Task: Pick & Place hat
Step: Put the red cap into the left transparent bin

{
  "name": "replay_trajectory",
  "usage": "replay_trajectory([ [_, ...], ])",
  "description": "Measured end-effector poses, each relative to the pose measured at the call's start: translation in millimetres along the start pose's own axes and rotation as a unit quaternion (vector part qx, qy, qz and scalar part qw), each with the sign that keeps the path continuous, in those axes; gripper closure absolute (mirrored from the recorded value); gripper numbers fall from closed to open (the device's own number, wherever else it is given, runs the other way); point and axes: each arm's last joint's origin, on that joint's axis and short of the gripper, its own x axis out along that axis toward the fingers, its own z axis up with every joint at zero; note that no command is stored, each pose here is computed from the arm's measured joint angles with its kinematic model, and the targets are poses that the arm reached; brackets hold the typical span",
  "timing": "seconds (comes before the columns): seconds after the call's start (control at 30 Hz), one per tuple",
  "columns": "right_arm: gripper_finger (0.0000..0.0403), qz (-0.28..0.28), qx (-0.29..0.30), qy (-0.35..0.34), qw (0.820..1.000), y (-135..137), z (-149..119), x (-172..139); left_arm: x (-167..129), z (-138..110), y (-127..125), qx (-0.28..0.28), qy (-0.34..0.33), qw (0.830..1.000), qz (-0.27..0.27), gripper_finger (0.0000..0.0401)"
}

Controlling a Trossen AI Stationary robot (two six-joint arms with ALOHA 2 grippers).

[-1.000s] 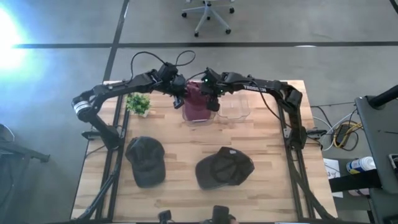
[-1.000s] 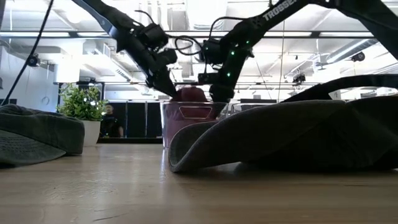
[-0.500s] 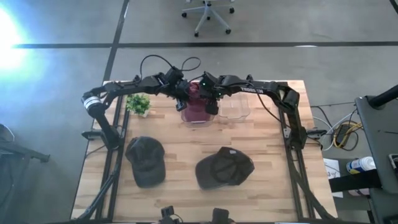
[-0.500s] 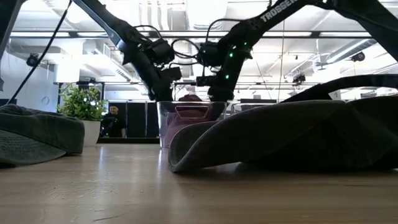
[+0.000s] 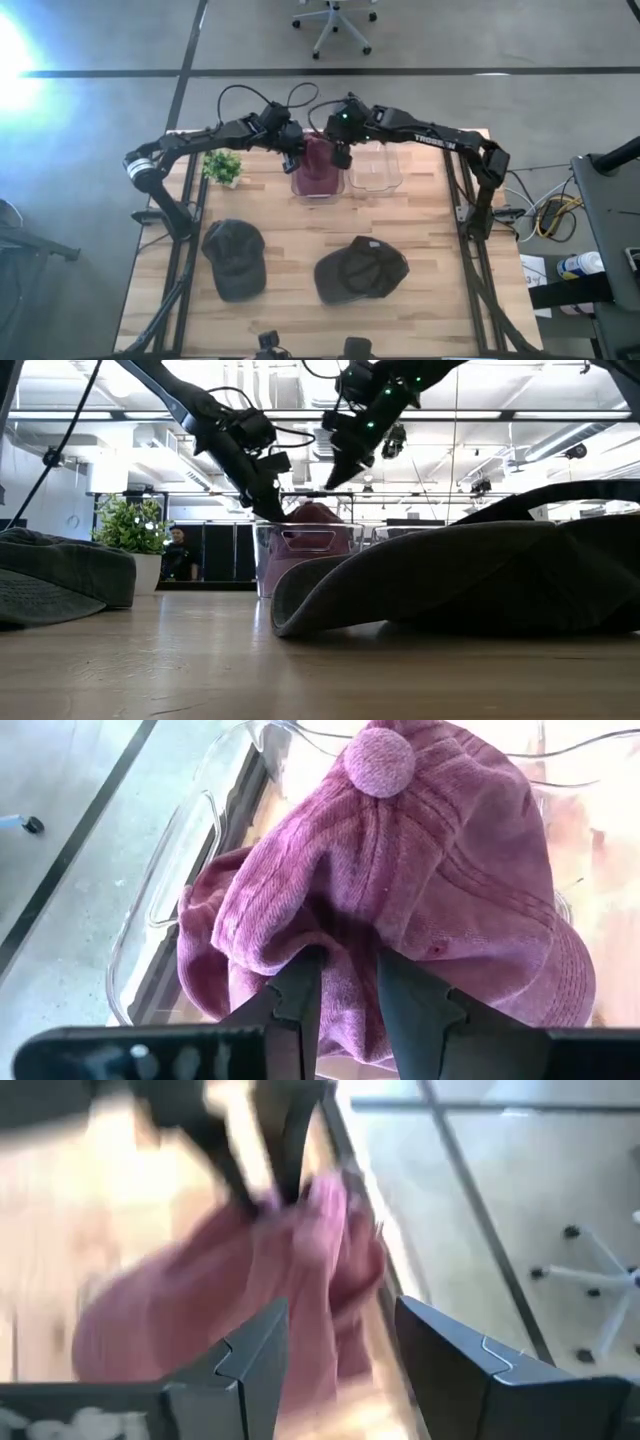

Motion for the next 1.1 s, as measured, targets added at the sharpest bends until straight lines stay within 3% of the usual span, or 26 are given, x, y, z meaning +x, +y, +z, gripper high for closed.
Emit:
replay_trajectory([
  [0.13, 0.0223, -0.005, 0.047, -0.046, 0.998, -3, 7, 11, 0, 0, 0, -0.008, -0.001, 1.000, 0.000, 0.0307],
  [0.23, 0.0223, 0.021, 0.067, -0.050, 0.996, -3, 5, 24, 0, 0, 0, -0.010, -0.001, 1.000, -0.002, 0.0307],
  [0.47, 0.0226, 0.036, 0.072, -0.032, 0.996, 6, -6, 65, -3, 2, -3, -0.022, -0.003, 1.000, -0.006, 0.0307],
  [0.77, 0.0268, 0.044, 0.133, 0.011, 0.990, -11, -34, 107, -34, 1, -15, -0.023, 0.025, 0.999, -0.033, 0.0307],
  [0.93, 0.0281, 0.058, 0.147, 0.008, 0.987, -10, -38, 118, -48, 7, -18, -0.017, 0.002, 0.999, -0.030, 0.0307],
  [1.1, 0.0270, 0.056, 0.145, 0.004, 0.988, -11, -40, 124, -52, 8, -18, -0.023, -0.003, 0.999, -0.028, 0.0307],
])
